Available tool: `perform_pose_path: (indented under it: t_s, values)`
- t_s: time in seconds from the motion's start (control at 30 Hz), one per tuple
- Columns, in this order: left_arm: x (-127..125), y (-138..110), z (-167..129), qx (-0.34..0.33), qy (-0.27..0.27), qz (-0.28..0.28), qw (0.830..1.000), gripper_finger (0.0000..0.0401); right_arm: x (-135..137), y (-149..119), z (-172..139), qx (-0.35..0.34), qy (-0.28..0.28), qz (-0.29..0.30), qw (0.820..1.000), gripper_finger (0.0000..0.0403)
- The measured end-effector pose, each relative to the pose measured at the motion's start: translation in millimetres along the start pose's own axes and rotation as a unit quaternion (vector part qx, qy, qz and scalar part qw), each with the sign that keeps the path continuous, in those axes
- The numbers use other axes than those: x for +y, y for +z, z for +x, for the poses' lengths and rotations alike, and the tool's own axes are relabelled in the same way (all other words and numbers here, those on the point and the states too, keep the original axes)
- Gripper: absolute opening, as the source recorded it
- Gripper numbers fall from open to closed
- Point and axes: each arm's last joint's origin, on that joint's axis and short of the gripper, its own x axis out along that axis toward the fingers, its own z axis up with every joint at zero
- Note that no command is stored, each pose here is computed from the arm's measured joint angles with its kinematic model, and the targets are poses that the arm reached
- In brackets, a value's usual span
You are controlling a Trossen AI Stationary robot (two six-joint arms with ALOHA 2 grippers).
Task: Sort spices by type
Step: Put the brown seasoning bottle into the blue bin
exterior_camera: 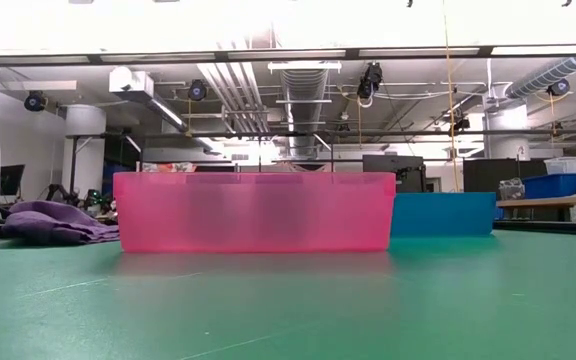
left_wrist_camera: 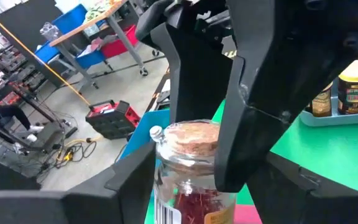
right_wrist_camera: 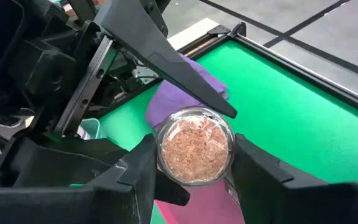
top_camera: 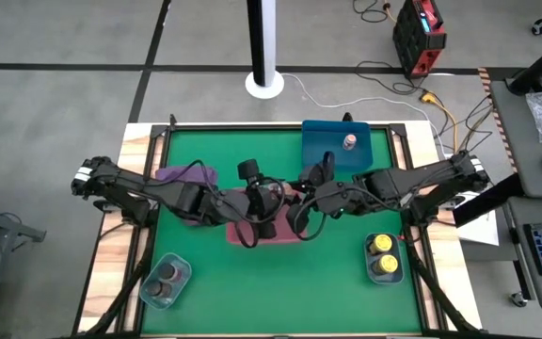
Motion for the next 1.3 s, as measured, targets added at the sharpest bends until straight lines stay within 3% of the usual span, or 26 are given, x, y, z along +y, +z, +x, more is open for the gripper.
perform_pose_path:
  t_s: [0.4, 0.53, 0.73, 0.87, 1.0, 1.13, 1.3]
  values:
    - [1, -1, 1, 0.004, 0.012, 0.009, 1.000, 0.0184, -6, 5, 0, 0.011, -0.012, 0.001, 1.000, 0.0159]
    - [1, -3, 0, 0.014, 0.026, 0.003, 1.000, 0.0209, -17, 8, -5, 0.039, -0.054, -0.012, 0.998, 0.0159]
    - [2, -3, -1, 0.018, 0.025, -0.006, 1.000, 0.0260, -33, 24, -13, 0.058, -0.092, 0.013, 0.994, 0.0159]
    - [4, -5, -6, 0.028, 0.022, 0.002, 0.999, 0.0285, -68, 28, -12, 0.129, -0.170, 0.058, 0.975, 0.0159]
    - [9, -5, -20, 0.042, 0.015, -0.022, 0.999, 0.0291, -117, 32, -4, 0.206, -0.244, 0.080, 0.944, 0.0159]
    - [15, -5, -40, 0.059, 0.003, -0.044, 0.997, 0.0288, -164, 43, 13, 0.231, -0.248, 0.090, 0.936, 0.0159]
    - [23, -3, -71, 0.055, -0.019, -0.082, 0.995, 0.0284, -223, 48, 40, 0.210, -0.215, 0.101, 0.949, 0.0159]
